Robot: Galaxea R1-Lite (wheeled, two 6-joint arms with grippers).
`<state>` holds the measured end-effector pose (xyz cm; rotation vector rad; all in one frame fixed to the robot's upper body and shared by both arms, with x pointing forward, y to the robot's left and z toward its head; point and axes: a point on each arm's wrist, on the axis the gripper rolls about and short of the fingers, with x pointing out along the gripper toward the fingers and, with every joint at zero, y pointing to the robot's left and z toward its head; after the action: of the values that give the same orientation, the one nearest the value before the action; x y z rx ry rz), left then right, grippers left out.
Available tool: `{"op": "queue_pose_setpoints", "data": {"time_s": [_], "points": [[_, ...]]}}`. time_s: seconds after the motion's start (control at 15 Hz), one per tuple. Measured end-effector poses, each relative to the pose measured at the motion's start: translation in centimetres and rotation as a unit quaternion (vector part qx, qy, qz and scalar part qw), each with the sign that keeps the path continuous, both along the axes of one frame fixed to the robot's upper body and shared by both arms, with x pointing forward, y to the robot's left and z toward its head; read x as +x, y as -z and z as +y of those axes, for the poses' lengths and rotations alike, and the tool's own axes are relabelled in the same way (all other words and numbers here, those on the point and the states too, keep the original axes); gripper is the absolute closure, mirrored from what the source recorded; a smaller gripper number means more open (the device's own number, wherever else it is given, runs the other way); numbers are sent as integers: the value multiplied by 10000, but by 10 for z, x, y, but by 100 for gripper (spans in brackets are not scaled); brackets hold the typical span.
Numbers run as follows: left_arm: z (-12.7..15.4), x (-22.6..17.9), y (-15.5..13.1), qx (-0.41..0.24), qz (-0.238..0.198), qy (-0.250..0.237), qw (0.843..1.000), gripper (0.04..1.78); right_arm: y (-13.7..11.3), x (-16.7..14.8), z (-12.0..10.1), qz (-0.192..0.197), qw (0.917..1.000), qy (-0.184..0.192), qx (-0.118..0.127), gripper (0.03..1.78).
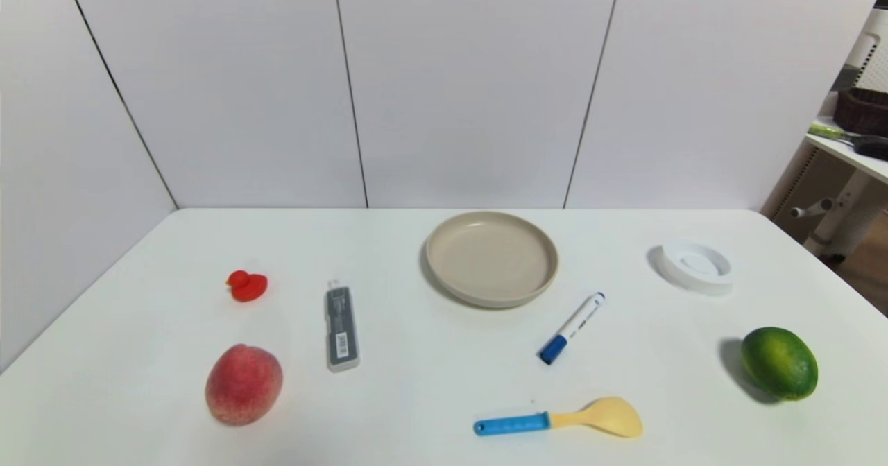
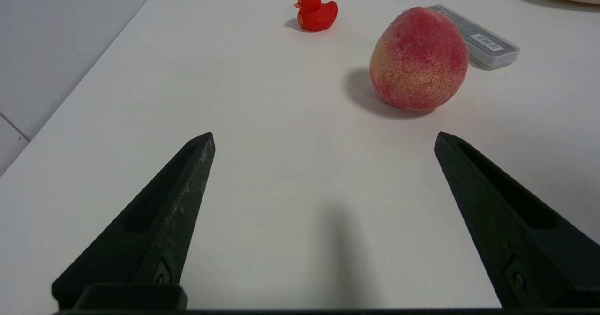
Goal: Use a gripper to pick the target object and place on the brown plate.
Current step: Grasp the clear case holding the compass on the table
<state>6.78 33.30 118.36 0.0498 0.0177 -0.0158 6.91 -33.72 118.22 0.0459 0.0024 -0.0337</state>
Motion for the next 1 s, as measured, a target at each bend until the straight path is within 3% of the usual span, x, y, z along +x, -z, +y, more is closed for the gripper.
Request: {"op": "queue_pose_setpoints", "data": {"time_s": [0.67,0.87,1.0], "points": [[0,0,-4,-84,19,-28,10000,13,0,0,0,0,10000,0,-2,10],[0,0,-33,96,-58,11,9999,13,0,0,0,-2,10000,0,0,10],[0,4,-68,278,-107,124,9995,13,0,0,0,0,10000,0,0,10]]}}
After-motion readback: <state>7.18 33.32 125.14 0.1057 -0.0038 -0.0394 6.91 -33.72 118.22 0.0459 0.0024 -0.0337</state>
